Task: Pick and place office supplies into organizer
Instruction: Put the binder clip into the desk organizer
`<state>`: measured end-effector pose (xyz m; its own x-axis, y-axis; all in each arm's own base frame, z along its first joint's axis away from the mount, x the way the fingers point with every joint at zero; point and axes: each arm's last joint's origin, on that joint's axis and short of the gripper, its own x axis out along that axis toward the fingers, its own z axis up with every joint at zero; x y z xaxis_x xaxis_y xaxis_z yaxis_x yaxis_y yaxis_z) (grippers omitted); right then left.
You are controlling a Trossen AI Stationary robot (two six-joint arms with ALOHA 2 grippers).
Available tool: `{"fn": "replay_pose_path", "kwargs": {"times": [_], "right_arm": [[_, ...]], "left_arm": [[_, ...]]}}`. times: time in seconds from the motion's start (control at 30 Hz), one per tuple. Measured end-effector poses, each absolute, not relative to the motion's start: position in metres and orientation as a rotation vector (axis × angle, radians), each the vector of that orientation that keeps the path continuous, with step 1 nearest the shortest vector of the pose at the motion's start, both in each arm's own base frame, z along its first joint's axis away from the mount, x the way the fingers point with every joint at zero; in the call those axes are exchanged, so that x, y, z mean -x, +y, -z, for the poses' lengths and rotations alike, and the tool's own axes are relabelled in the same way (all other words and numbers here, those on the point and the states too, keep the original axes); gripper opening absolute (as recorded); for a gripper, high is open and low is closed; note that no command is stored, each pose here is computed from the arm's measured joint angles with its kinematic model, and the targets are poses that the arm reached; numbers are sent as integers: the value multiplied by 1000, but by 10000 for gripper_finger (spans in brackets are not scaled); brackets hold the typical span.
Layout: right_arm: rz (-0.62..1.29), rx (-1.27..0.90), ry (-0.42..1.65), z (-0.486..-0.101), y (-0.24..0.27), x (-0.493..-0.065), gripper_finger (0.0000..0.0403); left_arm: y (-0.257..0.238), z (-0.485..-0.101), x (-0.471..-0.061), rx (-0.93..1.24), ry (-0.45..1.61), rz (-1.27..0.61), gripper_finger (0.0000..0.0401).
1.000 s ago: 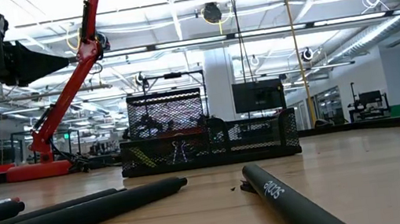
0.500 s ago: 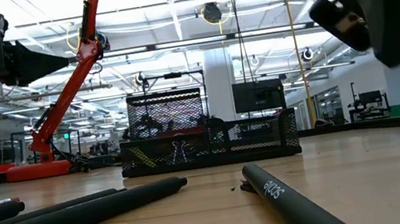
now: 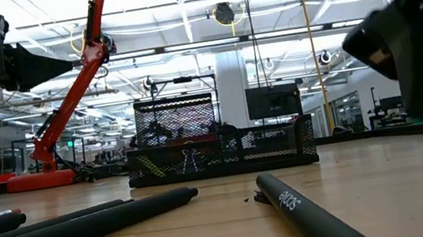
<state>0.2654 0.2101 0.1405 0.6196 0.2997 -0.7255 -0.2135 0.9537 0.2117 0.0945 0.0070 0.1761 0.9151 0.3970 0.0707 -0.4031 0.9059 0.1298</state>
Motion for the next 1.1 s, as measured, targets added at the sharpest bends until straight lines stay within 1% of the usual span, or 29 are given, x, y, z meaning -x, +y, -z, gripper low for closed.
{"fn": "replay_pose_path", "kwargs": {"times": [0.23,0.57,0.83,0.93,1.1], "right_arm": [[-298,-139,827,-131,206,-260,224],[-305,-68,797,-124,209,-249,208],[-292,-57,821,-117,204,-244,186],[-290,-45,842,-107,206,-244,174],[-294,-53,800,-95,211,-250,154]], "left_arm": [[7,-176,-94,-143,-43,-413,47],[7,-176,-94,-144,-40,-413,47],[7,-176,-94,-144,-40,-413,47],[7,-176,-94,-145,-40,-413,47],[7,-176,-94,-146,-40,-413,47]]}}
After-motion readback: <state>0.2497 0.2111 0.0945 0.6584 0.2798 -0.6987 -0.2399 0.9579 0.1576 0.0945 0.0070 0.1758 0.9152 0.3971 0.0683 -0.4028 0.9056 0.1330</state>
